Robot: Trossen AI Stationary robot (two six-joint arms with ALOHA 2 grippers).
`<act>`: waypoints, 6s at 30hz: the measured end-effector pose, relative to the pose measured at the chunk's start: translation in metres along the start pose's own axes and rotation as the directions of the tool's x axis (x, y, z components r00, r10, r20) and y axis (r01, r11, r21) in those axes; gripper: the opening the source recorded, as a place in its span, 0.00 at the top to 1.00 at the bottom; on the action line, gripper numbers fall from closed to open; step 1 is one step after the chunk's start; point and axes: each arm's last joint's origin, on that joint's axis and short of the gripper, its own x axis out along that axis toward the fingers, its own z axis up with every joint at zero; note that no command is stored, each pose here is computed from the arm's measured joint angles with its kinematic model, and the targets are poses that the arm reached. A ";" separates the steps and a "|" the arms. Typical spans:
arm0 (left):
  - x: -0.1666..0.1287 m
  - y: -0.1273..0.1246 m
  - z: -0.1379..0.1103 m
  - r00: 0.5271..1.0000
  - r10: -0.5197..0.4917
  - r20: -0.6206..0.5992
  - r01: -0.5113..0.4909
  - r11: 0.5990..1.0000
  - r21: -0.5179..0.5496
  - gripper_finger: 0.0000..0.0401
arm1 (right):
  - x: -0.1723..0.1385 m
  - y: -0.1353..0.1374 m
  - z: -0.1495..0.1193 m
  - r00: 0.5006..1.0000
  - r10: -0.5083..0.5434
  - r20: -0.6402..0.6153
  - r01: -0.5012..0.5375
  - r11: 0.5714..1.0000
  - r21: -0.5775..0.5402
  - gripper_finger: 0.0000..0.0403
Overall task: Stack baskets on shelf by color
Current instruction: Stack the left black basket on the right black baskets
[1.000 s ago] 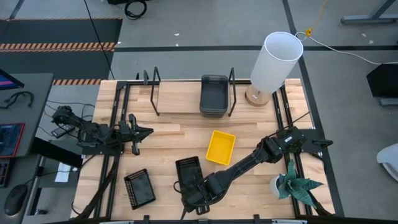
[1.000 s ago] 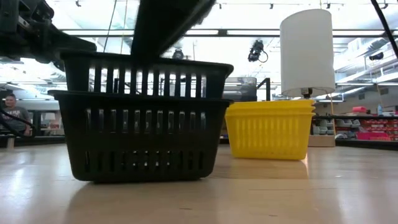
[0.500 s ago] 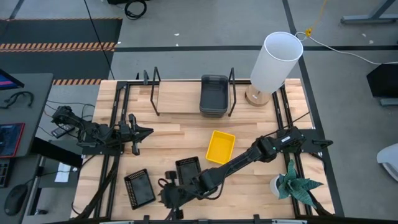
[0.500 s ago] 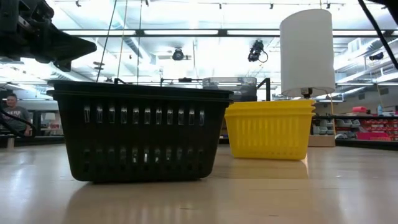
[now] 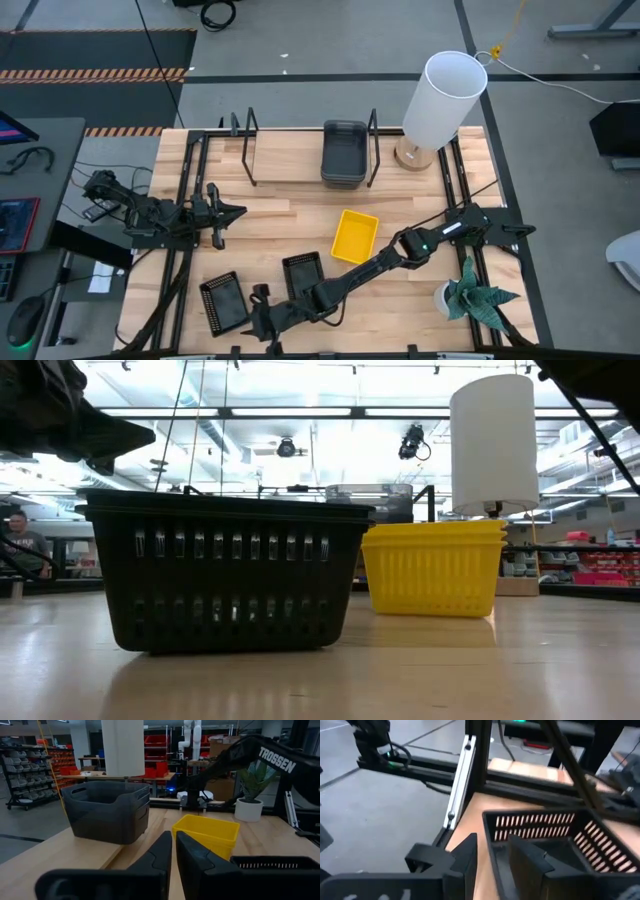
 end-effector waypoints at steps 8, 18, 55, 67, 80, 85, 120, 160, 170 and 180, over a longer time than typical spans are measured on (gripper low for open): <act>0.000 0.000 0.000 1.000 0.000 0.000 0.000 1.000 0.000 0.90 | 0.002 -0.006 -0.002 0.999 -0.032 -0.009 0.031 0.992 -0.119 0.72; 0.000 0.000 0.000 1.000 0.000 0.001 0.000 1.000 -0.001 0.93 | 0.009 -0.042 -0.012 0.991 -0.114 -0.072 0.114 0.993 -0.008 0.72; 0.000 0.000 0.001 1.000 0.000 0.012 0.000 0.999 -0.040 0.93 | -0.213 -0.108 0.140 0.710 -0.492 -0.503 0.444 0.868 -0.222 0.73; 0.000 -0.001 0.011 0.998 -0.059 0.026 0.064 0.891 -0.449 0.95 | -0.296 -0.099 0.077 0.771 -0.458 -0.443 0.484 0.873 -0.061 0.79; 0.010 -0.019 0.037 0.874 -0.322 -0.364 0.096 0.849 -0.520 0.91 | -0.387 -0.114 0.018 0.873 -0.463 -0.151 0.476 0.877 0.069 0.81; 0.011 -0.026 0.035 0.672 -0.341 -0.658 -0.031 0.874 -0.485 0.89 | -0.407 -0.117 0.006 0.888 -0.457 -0.046 0.459 0.879 0.127 0.81; 0.019 -0.115 -0.017 0.006 -0.192 -0.981 -0.156 0.969 -0.191 0.60 | -0.413 -0.117 -0.003 0.884 -0.467 0.010 0.458 0.872 0.175 0.81; 0.137 -0.113 0.090 0.485 -0.186 -0.855 -0.053 0.969 -0.241 1.00 | -0.413 -0.118 -0.003 0.874 -0.486 0.008 0.478 0.863 0.163 0.81; 0.185 -0.139 0.099 0.559 -0.121 -0.820 0.120 0.991 -0.064 0.99 | -0.413 -0.117 -0.003 0.876 -0.482 0.008 0.476 0.868 0.138 0.81; 0.192 -0.140 0.092 0.538 -0.081 -0.839 0.109 0.994 -0.026 0.99 | -0.413 -0.117 -0.003 0.876 -0.482 0.011 0.476 0.868 0.140 0.81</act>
